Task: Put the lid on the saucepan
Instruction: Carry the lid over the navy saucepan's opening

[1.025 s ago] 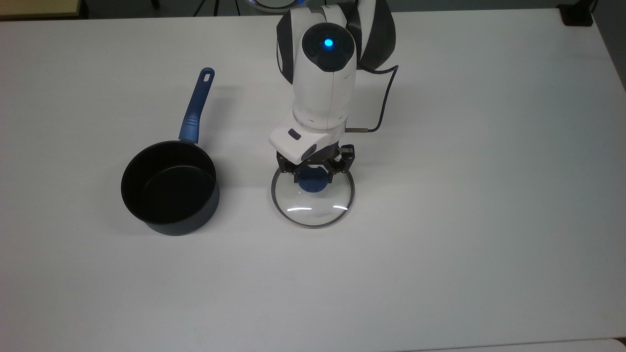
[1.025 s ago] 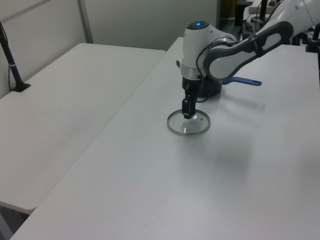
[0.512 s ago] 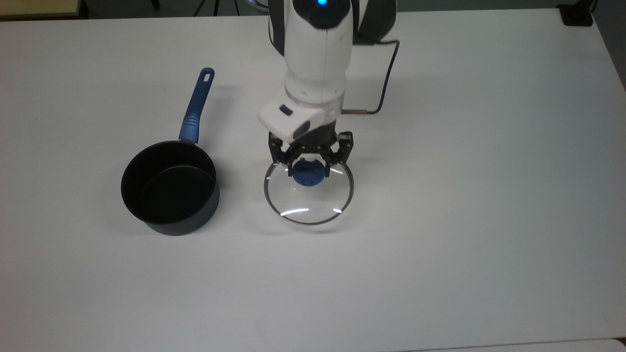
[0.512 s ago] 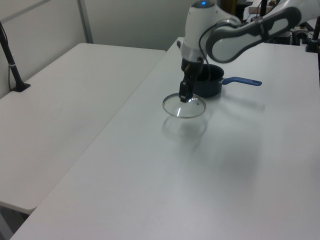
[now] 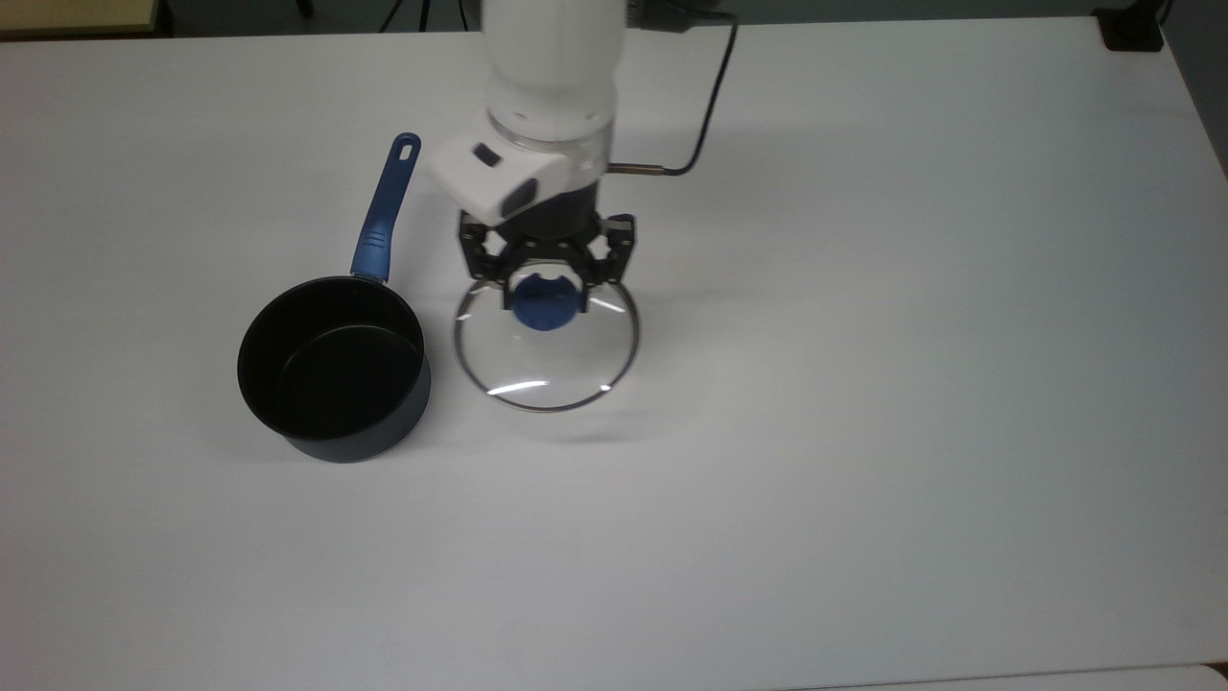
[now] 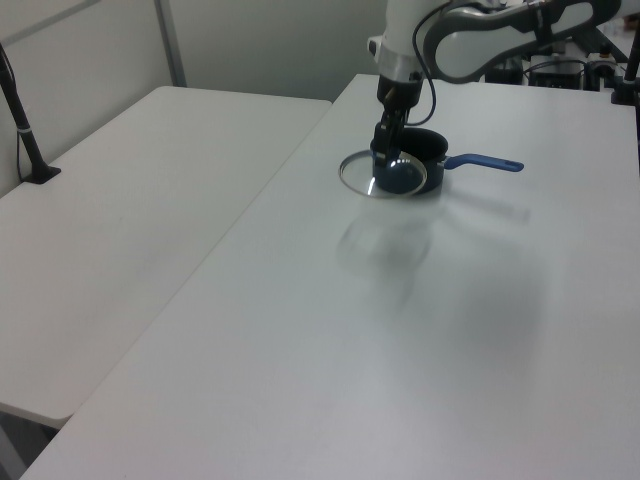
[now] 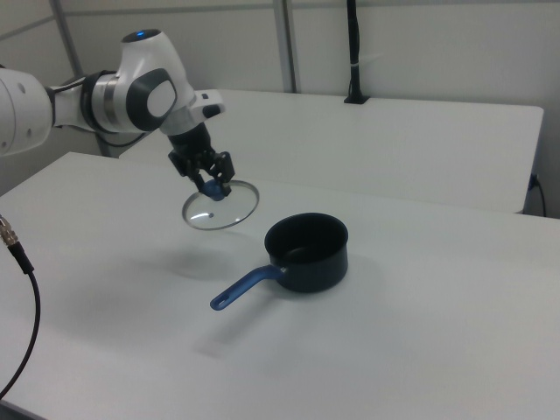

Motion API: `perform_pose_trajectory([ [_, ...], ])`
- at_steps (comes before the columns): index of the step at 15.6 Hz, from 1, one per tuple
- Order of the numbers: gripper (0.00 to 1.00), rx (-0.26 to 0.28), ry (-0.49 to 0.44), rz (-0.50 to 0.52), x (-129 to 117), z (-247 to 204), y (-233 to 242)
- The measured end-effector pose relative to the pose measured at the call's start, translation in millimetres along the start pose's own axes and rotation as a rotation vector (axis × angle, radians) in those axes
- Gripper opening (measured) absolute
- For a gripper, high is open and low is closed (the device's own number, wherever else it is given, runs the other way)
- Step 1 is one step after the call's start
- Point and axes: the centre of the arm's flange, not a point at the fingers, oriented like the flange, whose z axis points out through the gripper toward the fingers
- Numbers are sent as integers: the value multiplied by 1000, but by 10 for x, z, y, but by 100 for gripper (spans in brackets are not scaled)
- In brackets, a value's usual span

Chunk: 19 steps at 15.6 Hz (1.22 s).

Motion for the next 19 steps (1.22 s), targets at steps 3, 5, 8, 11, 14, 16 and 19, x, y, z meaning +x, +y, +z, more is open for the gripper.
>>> perform_pose_trajectory([
  [3, 67, -29, 6, 11, 56, -108, 408],
  [5, 67, -50, 4, 21, 56, -115, 700],
  [8, 67, -78, -12, 45, 49, -17, 1019],
  [11, 67, -103, -29, 77, 82, 141, 1289],
  [14, 67, -110, -45, 89, 84, 275, 1540],
  [16, 67, -109, -48, 95, 79, 333, 1655],
  [19, 67, -113, -57, 108, 65, 420, 1753],
])
